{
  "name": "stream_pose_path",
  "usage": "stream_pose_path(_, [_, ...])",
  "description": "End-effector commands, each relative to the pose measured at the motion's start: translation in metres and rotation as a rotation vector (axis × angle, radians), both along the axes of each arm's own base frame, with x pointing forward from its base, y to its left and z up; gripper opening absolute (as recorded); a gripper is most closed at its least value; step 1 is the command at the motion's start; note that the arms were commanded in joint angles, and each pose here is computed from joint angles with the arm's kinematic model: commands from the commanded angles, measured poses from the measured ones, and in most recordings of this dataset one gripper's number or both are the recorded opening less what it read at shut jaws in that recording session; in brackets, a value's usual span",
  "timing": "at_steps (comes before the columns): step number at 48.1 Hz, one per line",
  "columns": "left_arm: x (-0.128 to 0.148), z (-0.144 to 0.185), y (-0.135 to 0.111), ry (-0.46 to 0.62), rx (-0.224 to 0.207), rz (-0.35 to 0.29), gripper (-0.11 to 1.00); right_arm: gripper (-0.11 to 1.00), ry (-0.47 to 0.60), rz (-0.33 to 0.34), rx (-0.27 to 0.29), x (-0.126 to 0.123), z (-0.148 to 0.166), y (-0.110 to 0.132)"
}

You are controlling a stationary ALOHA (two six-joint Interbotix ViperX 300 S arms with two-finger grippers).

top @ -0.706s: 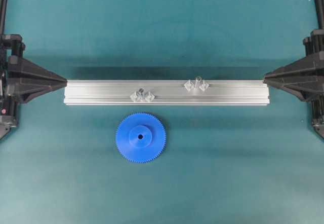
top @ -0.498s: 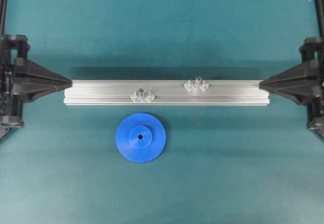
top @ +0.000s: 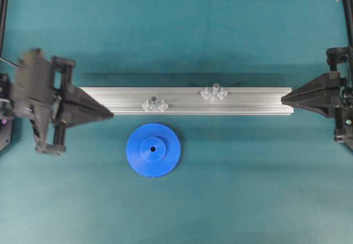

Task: Find the location of the shaft and insert the large gear.
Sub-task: 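Move the left gripper over the blue gear's hub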

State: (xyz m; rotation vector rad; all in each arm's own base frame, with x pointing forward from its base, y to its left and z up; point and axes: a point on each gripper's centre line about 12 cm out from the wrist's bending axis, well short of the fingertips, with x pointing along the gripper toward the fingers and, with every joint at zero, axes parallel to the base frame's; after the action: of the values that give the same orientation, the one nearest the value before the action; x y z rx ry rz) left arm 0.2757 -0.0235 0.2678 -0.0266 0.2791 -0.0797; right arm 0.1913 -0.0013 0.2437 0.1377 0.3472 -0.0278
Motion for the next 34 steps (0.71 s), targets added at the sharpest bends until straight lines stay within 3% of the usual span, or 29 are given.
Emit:
stream_pose_path(1, [0.013,0.009,-0.008,0.045,0.008,-0.023,0.0,0.03,-0.012,-0.006,0.003,0.004,0.012,-0.001])
stream_pose_path(5, [0.023,0.008,-0.012,0.109,0.003,-0.029,0.0,0.03,0.015,-0.006,0.003,0.003,0.011,-0.001])
stream_pose_path(13, [0.041,0.002,-0.019,0.221,-0.048,-0.016,0.0,0.03,0.081,-0.008,0.006,0.0,0.004,-0.002])
stream_pose_path(22, [0.06,-0.017,-0.025,0.319,-0.039,-0.019,0.05,0.03,0.084,-0.022,0.007,-0.001,0.003,-0.004])
stream_pose_path(27, [0.069,-0.024,-0.027,0.341,-0.042,-0.018,0.25,0.03,0.083,-0.023,0.007,-0.003,0.003,-0.004])
stream_pose_path(34, [0.08,-0.037,-0.03,0.384,-0.064,-0.006,0.69,0.03,0.078,-0.026,0.007,-0.006,0.001,-0.005])
